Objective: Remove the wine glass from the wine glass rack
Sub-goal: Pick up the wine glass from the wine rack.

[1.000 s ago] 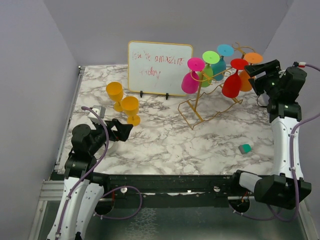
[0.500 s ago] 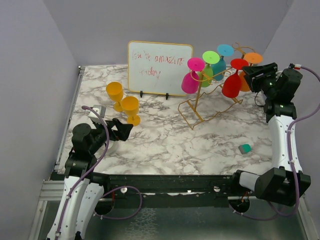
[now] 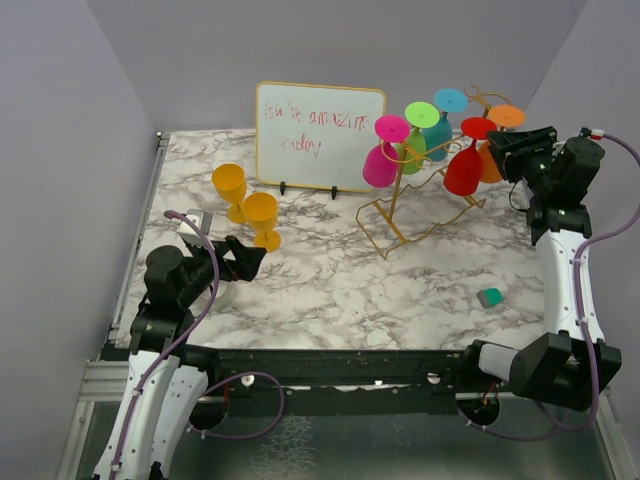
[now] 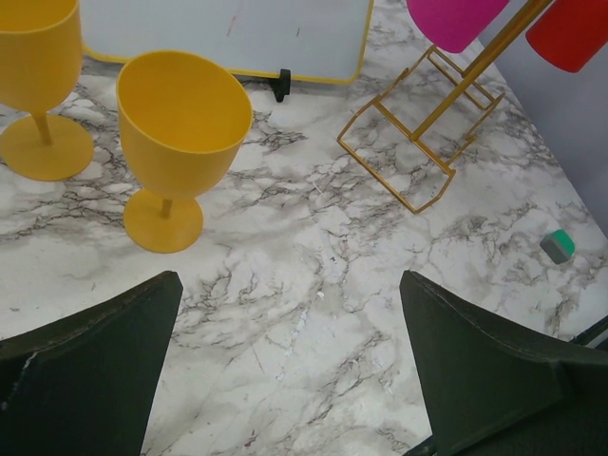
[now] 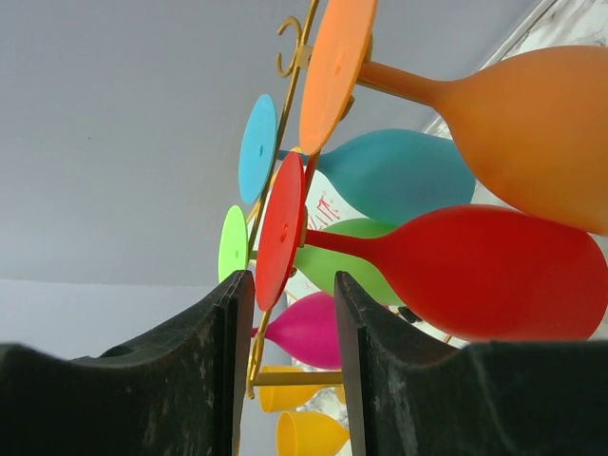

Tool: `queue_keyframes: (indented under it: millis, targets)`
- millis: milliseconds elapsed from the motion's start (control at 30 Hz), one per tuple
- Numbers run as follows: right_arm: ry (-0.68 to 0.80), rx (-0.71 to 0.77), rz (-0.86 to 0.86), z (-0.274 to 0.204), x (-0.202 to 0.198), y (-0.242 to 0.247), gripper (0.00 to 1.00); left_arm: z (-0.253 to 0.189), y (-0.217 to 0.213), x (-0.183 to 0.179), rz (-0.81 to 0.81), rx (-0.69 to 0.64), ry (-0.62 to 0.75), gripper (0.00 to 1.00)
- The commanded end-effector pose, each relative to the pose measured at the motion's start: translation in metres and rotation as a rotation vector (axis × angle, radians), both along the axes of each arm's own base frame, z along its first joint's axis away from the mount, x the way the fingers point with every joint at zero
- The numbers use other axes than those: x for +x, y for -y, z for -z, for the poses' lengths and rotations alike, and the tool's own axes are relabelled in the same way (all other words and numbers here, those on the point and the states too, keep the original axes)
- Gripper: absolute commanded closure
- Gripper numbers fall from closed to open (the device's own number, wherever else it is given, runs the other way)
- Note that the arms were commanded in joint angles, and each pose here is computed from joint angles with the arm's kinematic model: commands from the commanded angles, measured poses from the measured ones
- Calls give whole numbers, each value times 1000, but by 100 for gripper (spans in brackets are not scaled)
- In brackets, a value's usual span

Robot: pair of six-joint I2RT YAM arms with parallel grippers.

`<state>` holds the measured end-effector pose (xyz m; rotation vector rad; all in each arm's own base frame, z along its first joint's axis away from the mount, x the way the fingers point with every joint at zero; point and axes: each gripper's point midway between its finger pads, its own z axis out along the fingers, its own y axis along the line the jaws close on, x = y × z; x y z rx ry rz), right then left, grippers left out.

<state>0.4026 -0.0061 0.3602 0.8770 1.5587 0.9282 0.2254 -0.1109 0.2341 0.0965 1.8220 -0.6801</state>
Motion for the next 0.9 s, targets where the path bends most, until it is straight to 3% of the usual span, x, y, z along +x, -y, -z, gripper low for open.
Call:
queue_keyframes:
  millis: [0,867]
  targets:
    - [29,3,65,-4,1,12,57,-6,-6,2,-34,3,30,1]
    - [25,25,49,-2,13,12,69,-2,-4,5,-26,2,7,1]
